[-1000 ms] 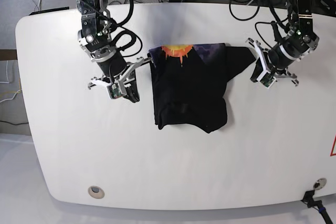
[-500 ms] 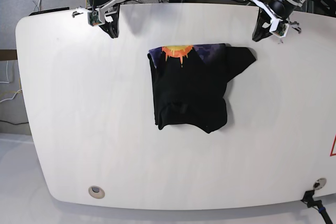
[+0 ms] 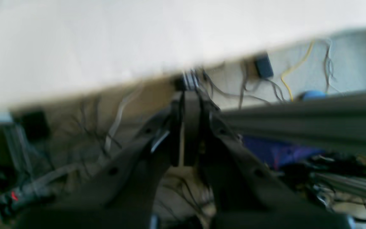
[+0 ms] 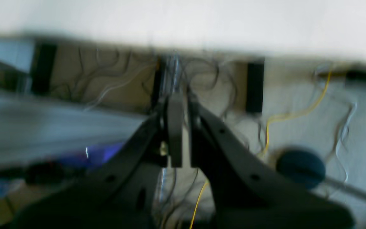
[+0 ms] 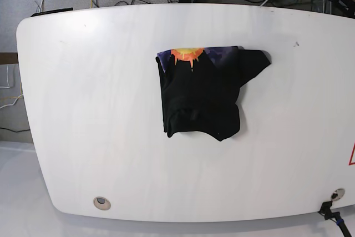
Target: Fold the T-shirt properly
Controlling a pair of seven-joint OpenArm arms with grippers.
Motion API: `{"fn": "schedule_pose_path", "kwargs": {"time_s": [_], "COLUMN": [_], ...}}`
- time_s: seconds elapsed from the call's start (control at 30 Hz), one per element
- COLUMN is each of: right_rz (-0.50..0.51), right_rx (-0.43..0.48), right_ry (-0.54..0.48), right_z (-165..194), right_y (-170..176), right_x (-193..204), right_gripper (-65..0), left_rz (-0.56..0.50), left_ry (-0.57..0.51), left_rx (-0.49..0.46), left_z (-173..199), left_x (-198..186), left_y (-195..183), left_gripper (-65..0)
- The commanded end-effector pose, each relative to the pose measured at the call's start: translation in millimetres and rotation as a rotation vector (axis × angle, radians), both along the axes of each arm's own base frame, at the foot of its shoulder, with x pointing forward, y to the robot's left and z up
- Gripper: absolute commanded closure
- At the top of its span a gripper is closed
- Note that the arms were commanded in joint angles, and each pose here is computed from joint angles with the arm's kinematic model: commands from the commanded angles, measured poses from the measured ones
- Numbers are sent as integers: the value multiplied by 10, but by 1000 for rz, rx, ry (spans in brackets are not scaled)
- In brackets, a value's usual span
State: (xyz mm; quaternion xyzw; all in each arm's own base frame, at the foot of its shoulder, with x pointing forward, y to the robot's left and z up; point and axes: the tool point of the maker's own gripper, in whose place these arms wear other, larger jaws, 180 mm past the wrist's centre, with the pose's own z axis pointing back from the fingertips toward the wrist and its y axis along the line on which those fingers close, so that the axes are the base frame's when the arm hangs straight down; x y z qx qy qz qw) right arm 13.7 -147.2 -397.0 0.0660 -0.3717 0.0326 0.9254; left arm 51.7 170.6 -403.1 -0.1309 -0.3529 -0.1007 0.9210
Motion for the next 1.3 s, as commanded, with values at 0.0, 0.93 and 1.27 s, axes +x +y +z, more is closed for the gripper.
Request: {"fn": "schedule_pose_path", "kwargs": {"time_s": [0.0,0.93,1.27], "right_rz": [-14,-198,-157], "right_rx": [8,104,108], "right_ry": [55,512,635], "right_z": [-106,-2264,-2528], "right_y": [-28,-36,73], "right_x": [-224,-563,-493], "right_gripper": [-25,-25,-25], "left_rz": [37,189,219], "left_ry": [28,627,743], "left_rx": [-25,-168,87], "left_z": [-84,-2190,-2512], "left_x": [-124,-689,-681], "left_y": [26,-301,-223], "left_gripper": [0,0,0]}}
